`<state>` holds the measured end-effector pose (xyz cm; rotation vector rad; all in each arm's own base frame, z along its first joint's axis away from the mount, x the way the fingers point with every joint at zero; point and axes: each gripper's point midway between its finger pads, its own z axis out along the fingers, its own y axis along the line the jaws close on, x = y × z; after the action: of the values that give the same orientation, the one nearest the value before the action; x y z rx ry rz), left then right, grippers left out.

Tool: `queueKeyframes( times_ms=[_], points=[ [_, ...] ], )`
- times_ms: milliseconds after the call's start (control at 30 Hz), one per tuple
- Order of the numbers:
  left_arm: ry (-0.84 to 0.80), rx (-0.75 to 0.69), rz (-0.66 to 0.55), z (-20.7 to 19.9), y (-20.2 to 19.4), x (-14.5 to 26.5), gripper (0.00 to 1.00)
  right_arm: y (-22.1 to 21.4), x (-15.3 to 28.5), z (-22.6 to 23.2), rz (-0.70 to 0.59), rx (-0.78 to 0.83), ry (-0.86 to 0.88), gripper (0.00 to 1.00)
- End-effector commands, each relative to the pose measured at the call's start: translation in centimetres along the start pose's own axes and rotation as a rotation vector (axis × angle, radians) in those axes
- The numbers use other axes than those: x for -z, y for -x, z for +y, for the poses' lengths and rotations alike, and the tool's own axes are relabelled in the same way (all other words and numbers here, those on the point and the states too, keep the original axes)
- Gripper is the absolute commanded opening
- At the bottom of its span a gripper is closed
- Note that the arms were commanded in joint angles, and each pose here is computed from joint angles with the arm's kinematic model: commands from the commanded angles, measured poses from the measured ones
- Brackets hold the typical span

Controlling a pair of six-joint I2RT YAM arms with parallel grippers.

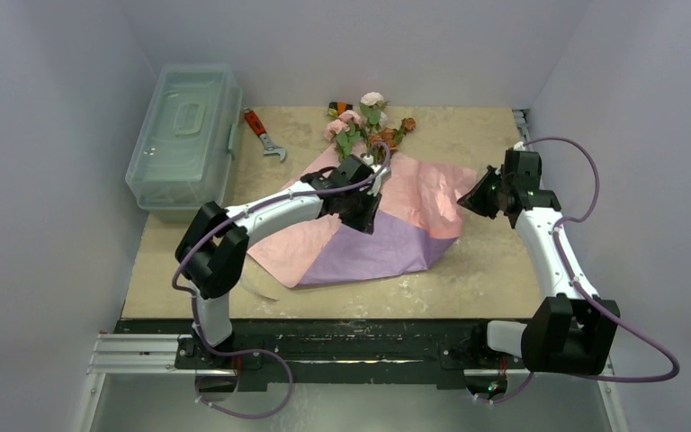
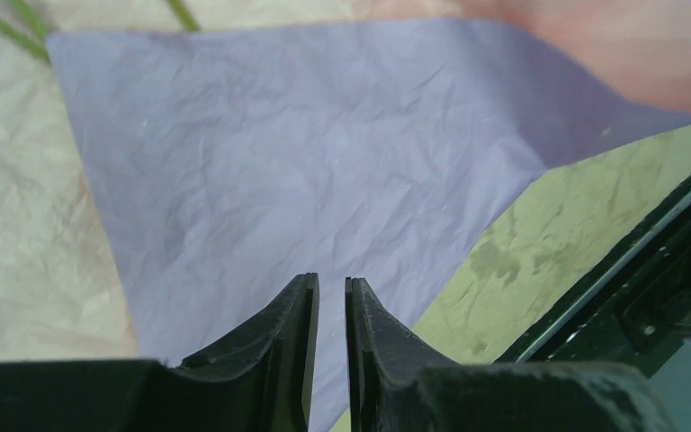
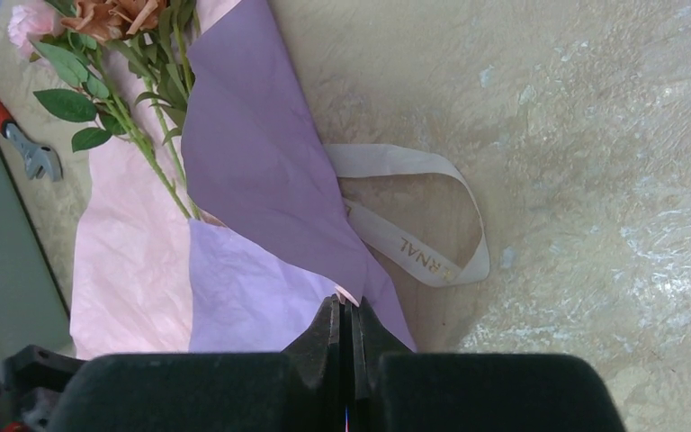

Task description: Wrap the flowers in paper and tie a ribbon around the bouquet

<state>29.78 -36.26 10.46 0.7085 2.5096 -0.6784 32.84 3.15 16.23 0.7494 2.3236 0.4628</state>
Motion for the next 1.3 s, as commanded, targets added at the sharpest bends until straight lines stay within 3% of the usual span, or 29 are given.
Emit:
queueKeyframes(
  times_ms=[0,200,467,800,1267],
  points=[
    [0.093,-0.007,0.094,3.4,-4.4,-0.7,0.21,0.4,-0.2,0.7,-0.008,0.011,0.030,0.00],
    [0.136,0.005,0.167,6.5,-6.4,-3.3,0.19,0.0,-0.5,1.2,0.018,0.017,0.051,0.00],
    [0.112,0.016,0.173,6.5,-6.9,-4.2,0.18,-1.0,-0.6,4.6,0.055,0.001,0.137,0.00],
    [0.095,0.030,0.150,5.9,-6.0,-3.8,0.18,-6.2,-2.8,12.0,0.163,0.028,0.264,0.00],
    [0.058,0.133,0.037,4.7,-3.0,-0.2,0.21,-11.0,-6.8,13.5,0.311,0.071,0.268,0.00]
  ],
)
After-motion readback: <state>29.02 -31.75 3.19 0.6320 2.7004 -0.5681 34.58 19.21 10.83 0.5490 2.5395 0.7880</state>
